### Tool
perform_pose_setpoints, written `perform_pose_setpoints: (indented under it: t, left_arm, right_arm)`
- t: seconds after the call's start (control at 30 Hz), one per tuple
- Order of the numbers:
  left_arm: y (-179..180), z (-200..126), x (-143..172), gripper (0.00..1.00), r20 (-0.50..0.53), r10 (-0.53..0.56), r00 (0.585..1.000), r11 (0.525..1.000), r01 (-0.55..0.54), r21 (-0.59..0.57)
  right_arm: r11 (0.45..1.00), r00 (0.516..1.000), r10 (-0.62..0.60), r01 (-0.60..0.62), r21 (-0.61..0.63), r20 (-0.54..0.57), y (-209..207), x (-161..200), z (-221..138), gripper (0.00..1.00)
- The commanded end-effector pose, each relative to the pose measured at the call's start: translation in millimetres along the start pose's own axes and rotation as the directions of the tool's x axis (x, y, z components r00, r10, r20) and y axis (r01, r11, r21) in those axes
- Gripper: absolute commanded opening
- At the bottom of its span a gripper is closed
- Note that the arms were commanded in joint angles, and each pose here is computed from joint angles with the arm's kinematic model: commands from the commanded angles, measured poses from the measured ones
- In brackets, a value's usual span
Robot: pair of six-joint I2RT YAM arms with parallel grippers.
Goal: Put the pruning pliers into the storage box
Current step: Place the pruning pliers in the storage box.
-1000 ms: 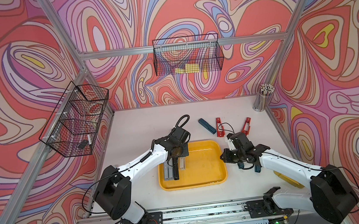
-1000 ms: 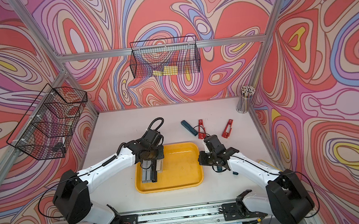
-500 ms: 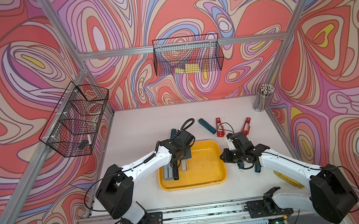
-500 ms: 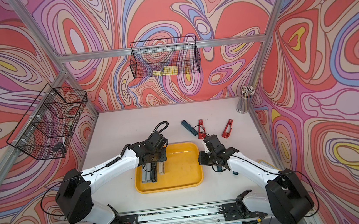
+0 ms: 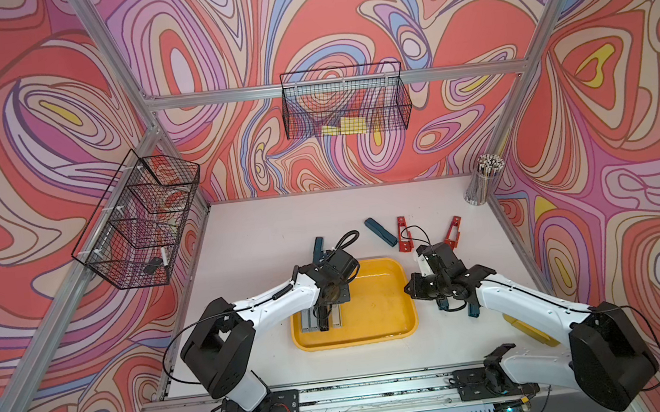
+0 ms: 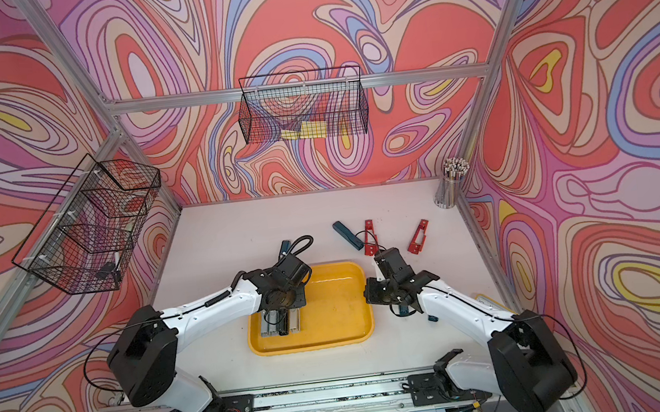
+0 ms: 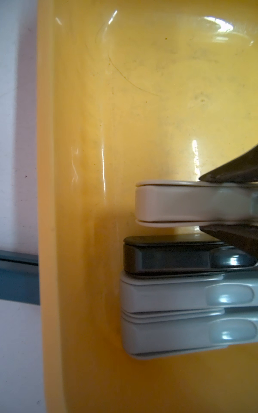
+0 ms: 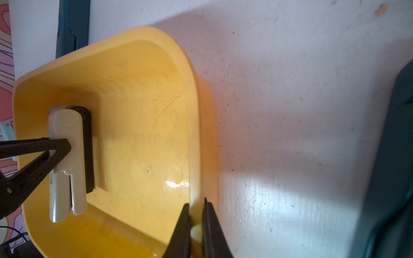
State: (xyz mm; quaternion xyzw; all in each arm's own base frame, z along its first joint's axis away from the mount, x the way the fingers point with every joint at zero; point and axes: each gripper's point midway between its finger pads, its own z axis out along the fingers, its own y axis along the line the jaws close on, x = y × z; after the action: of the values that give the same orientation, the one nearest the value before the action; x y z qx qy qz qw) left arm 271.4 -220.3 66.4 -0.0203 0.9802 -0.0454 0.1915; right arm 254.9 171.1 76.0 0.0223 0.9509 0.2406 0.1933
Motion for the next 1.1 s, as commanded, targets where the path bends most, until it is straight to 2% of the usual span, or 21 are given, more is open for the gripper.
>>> perform_pose_setpoints:
  t: [0.0, 0.97, 1.07]
  left_arm:
    - [1, 7, 4, 0.0, -0.001, -0.01, 1.0, 1.0, 0.01, -0.023]
    - [8, 25, 11, 0.0, -0.035, -0.001, 0.999, 0.996, -0.003, -0.095]
    - [8, 26, 11, 0.05, -0.039, 0.0, 0.999, 0.995, -0.004, -0.099]
  right_arm:
    - [1.0, 1.0, -0.008, 0.008, -0.019, -0.01, 4, 2, 2, 0.12]
    - [1.0, 1.0, -0.008, 0.008, -0.021, -0.007, 4, 2, 1, 0.12]
    - [1.0, 1.0, -0.007, 0.007, -0.02, -0.007, 4, 2, 2, 0.12]
